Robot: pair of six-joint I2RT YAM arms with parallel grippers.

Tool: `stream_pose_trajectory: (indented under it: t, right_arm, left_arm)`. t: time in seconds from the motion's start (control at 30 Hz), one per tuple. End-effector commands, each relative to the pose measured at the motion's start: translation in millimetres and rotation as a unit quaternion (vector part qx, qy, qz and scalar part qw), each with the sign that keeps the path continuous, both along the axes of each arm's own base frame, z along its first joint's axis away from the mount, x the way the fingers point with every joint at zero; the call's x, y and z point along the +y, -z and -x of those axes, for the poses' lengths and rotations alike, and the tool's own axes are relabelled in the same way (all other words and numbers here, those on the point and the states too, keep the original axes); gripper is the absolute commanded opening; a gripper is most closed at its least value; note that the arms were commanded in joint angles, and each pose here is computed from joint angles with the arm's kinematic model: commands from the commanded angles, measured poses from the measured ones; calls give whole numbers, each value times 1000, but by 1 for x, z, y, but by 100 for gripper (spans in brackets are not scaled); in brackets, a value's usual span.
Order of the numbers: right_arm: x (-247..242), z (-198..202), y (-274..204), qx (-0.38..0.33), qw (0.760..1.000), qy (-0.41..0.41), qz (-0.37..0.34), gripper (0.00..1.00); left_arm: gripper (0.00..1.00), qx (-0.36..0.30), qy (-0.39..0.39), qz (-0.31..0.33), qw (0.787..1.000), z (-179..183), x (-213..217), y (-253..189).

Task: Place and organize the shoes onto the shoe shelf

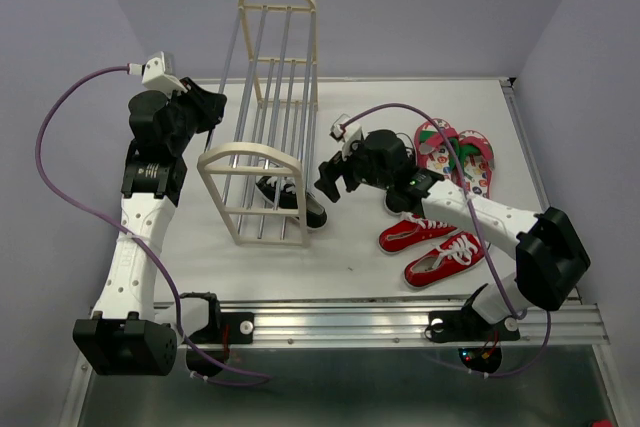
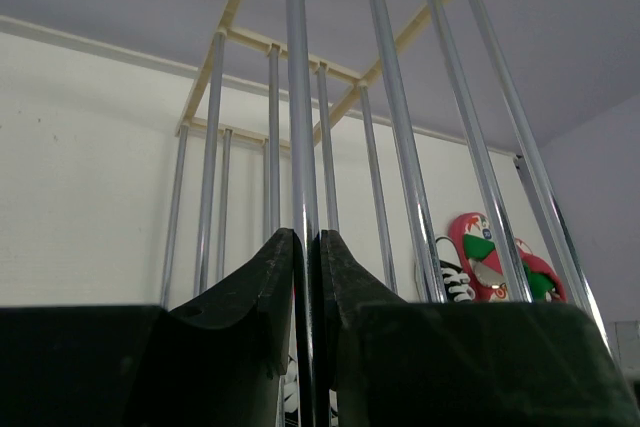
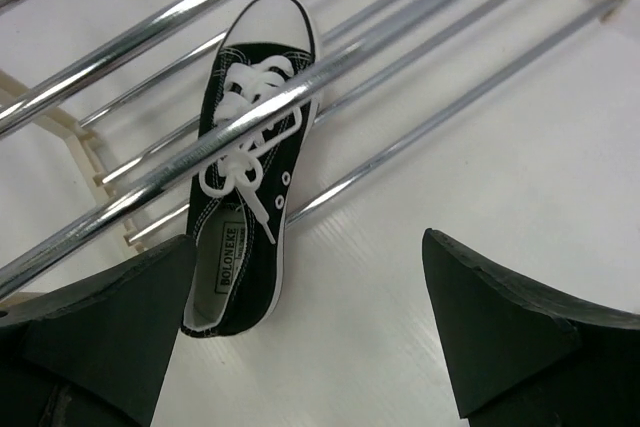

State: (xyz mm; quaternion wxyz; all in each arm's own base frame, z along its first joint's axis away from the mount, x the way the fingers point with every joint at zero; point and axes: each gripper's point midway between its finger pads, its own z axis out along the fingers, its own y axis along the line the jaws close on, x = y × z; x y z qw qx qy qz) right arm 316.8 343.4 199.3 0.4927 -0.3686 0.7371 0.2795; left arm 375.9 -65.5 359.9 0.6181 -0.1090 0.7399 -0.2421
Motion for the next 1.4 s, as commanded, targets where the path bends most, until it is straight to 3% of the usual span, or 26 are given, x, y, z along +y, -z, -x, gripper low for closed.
stream_pose_trajectory:
  t: [0.0, 0.27, 0.4, 0.5, 0.57, 0.67, 0.7, 0.9, 0.97, 1.07, 1.2, 1.37]
  right_arm:
    - [-6, 1, -20, 28, 995, 65, -66, 100]
    - [24, 23, 24, 102, 993, -29, -52, 100]
    - [28, 20, 47, 127, 991, -24, -39, 100]
    - [28, 15, 68, 142, 990, -10, -18, 93]
    - [27, 11, 78, 146, 989, -1, -7, 84]
    - [28, 11, 84, 150, 989, -5, -1, 48]
    - [28, 9, 83, 145, 989, -5, -1, 30]
    - [38, 13, 41, 67, 995, -72, -26, 2]
    - [44, 20, 33, 23, 991, -126, -31, 1]
    - [52, 27, 27, 10, 986, -163, -45, 1]
    - [63, 27, 15, -11, 980, -178, -90, 1]
    - [75, 33, 18, 26, 972, -200, -117, 1]
  left_arm:
    - [21, 9, -2, -15, 1000, -4, 1, 16]
    - [21, 10, -7, -12, 1000, -5, 3, 15]
    - [21, 13, -7, -9, 1000, -5, 2, 17]
    - [21, 14, -8, -7, 1000, -5, 3, 17]
    - [21, 13, -11, -6, 1000, -5, 3, 17]
    - [21, 13, -15, -6, 1000, -5, 4, 16]
    - [21, 11, -15, -7, 1000, -5, 5, 15]
    - [21, 14, -15, -8, 1000, -6, 5, 18]
    - [21, 15, -15, -9, 1000, -7, 5, 19]
    - [21, 16, -14, -9, 1000, -7, 5, 19]
    - [21, 16, -13, -9, 1000, -7, 4, 20]
    - [20, 18, -11, -9, 1000, -7, 3, 21]
